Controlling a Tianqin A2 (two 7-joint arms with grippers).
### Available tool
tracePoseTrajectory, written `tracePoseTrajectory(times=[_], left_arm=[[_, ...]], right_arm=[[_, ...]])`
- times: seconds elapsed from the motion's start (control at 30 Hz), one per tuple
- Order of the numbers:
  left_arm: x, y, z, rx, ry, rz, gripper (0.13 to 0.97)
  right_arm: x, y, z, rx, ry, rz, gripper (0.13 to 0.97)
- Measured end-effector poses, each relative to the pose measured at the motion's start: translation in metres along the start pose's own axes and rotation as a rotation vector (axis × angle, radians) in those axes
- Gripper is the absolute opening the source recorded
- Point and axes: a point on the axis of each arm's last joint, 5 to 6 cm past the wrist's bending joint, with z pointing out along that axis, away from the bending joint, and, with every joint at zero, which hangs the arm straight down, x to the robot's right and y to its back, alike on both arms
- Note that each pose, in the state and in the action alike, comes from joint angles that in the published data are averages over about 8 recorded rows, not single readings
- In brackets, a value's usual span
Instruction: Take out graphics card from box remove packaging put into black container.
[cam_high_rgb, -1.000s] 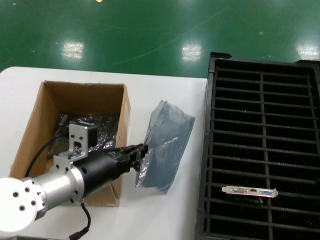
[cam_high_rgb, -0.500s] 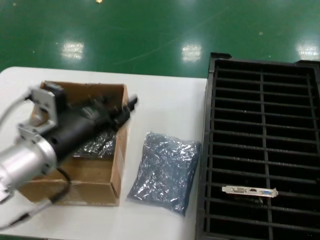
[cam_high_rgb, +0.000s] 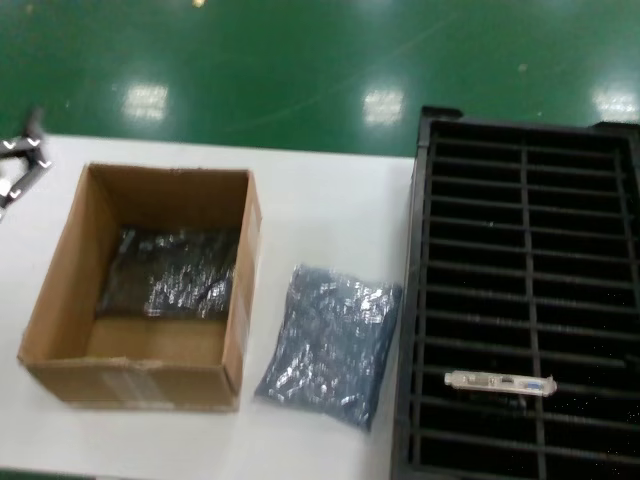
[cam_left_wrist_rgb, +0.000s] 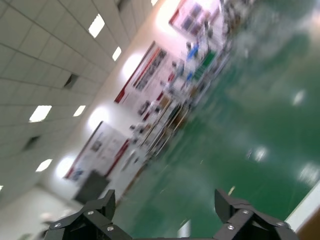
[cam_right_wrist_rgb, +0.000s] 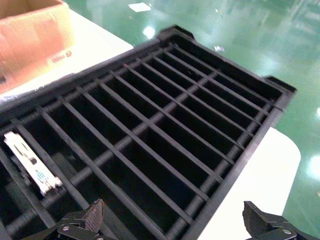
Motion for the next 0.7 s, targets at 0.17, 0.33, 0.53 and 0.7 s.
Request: tracePoseTrajectory(times=[0.17,0.33,0.53,0.7], left_arm=[[0.0070,-0.0003,0.000,0.016,0.025,-0.059,0.674],[0.0172,0.0016,-0.001,0.027,0.049,-0.115,0.776],[0.0310,0.0046,-0.003,0.036,0.075,-0.185,0.862],[0.0426,0.0072,-0.006,0.039,0.095,-0.246,0.923]], right_arm=[[-0.007,0.003,0.007,0.044,-0.008,0.000,0.966],[-0.018,0.006,0.015,0.103,-0.014,0.004,0.966],[-0.031,0.011,0.026,0.178,-0.014,0.014,0.966],[-0.043,0.015,0.034,0.237,-0.006,0.028,0.966]])
